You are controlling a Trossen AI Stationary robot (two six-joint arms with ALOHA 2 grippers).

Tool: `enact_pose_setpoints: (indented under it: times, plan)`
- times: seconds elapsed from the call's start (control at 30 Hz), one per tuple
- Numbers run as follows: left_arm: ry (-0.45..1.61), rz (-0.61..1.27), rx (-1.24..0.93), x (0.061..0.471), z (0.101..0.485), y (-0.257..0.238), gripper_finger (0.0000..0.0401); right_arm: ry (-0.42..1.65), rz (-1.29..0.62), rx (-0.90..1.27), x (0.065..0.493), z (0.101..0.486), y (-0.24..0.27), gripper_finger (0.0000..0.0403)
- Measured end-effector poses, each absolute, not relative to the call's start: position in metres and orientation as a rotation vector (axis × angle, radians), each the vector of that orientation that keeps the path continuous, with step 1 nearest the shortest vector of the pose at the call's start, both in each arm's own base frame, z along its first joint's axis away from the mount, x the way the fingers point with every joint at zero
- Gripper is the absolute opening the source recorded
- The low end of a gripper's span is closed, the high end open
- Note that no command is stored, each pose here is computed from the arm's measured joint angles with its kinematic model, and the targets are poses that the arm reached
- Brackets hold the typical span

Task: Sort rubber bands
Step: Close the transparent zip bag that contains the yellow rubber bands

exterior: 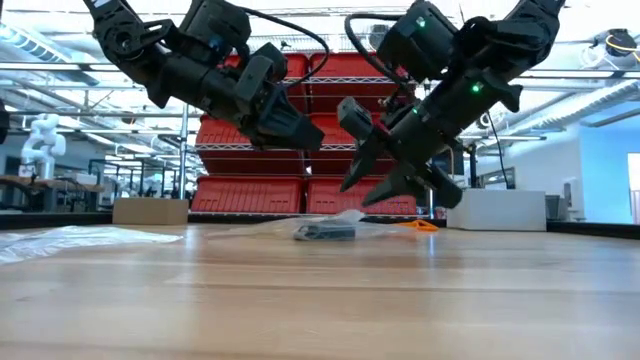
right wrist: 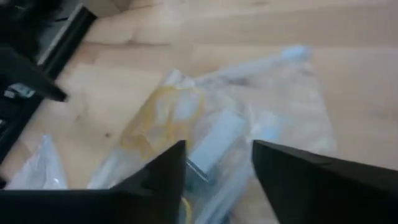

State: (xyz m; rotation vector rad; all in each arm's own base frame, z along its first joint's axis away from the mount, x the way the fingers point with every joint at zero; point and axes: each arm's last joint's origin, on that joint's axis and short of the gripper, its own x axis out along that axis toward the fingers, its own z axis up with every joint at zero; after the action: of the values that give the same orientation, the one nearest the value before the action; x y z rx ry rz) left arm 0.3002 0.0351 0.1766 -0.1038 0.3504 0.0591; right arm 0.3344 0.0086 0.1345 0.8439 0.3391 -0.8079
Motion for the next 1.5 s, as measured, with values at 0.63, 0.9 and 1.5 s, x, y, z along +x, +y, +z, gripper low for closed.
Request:
enact_pose_setpoints:
  times: [0.63,0.9,1.5]
  plan:
    - [0.398,0.12,-0.123,0.295,0.172,0.058,0.0185,0.488,-0.767,0.882,0.329,0.13,0.009,0.017]
    - [0.395,0.116,-0.123,0.295,0.172,0.057,0.0185,0.395,-0.743,0.911,0.343,0.113,0.001,0.0239]
    - [0.384,0.136,-0.109,0.291,0.175,0.073,0.0185,0.364,-0.649,0.645,0.342,0.145,0.001,0.0004]
